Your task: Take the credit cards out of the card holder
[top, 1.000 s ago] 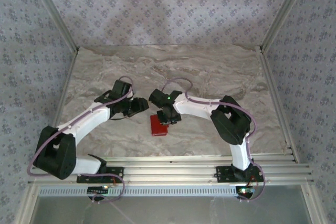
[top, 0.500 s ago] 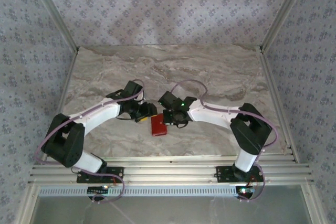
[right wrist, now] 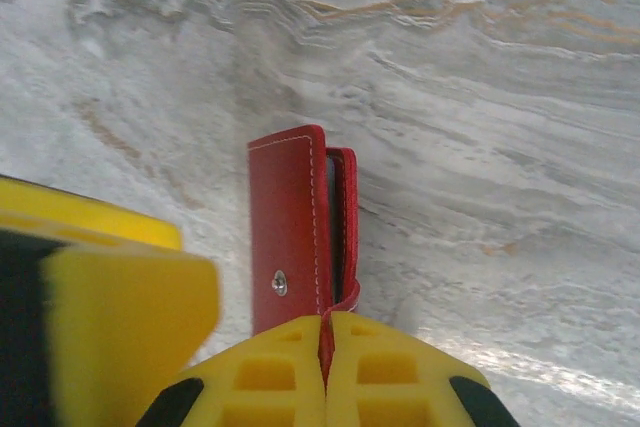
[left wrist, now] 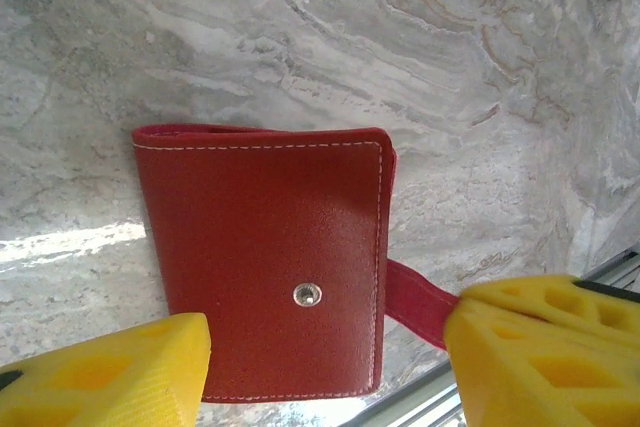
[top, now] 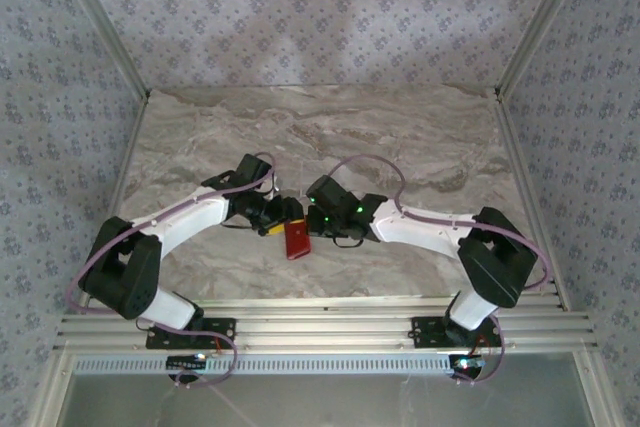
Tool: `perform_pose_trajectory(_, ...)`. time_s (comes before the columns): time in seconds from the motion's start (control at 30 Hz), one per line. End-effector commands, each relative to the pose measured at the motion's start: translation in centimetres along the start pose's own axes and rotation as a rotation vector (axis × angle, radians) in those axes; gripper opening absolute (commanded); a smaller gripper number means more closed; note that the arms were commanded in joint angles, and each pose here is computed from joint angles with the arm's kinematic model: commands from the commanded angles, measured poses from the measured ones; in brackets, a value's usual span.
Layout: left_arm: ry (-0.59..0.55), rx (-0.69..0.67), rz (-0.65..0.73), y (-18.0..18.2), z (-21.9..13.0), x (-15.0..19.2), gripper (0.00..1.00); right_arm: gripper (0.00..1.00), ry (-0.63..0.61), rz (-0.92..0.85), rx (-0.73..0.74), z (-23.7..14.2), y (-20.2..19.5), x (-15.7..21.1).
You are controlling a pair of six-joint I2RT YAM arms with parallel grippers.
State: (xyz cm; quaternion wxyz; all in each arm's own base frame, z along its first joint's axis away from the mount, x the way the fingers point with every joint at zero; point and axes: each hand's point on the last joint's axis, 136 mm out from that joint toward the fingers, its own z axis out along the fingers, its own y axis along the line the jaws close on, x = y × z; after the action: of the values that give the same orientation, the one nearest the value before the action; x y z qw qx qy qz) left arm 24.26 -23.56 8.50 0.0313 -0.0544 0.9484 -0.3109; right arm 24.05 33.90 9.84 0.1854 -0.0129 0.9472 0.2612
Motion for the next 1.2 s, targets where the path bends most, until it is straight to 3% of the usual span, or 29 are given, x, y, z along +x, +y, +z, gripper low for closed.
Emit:
perform_pose_trajectory(0.0,0.035,-0.047,-0.002,0.9,0.2,0.7,0.65,0.0,-0.048,0.025,-0.048,-0.9,1.3,-0.5)
perform_pose_trajectory(0.47,0.064,-0.053,0.009,1.0,0.3,1.0,0.66,0.0,-0.092,0.057,-0.076,-2.2,1.3,-0.3)
perform_pose_trajectory(0.93,0.02,0.061,0.011,-1.2,-0.6,0.3,0.68,0.0,-0.095,0.065,-0.091,-2.5,1.2,-0.8)
perform_pose_trajectory(1.07,0.007,0.087,0.005,-1.5,-0.8,0.2,0.73,0.0,-0.098,0.068,-0.092,-2.6,1.1,-0.8)
perform_pose_trajectory(1.17,0.027,0.081,-0.001,-1.2,-0.4,0.5,0.69,0.0,-0.101,0.074,-0.087,-2.6,0.9,-0.7)
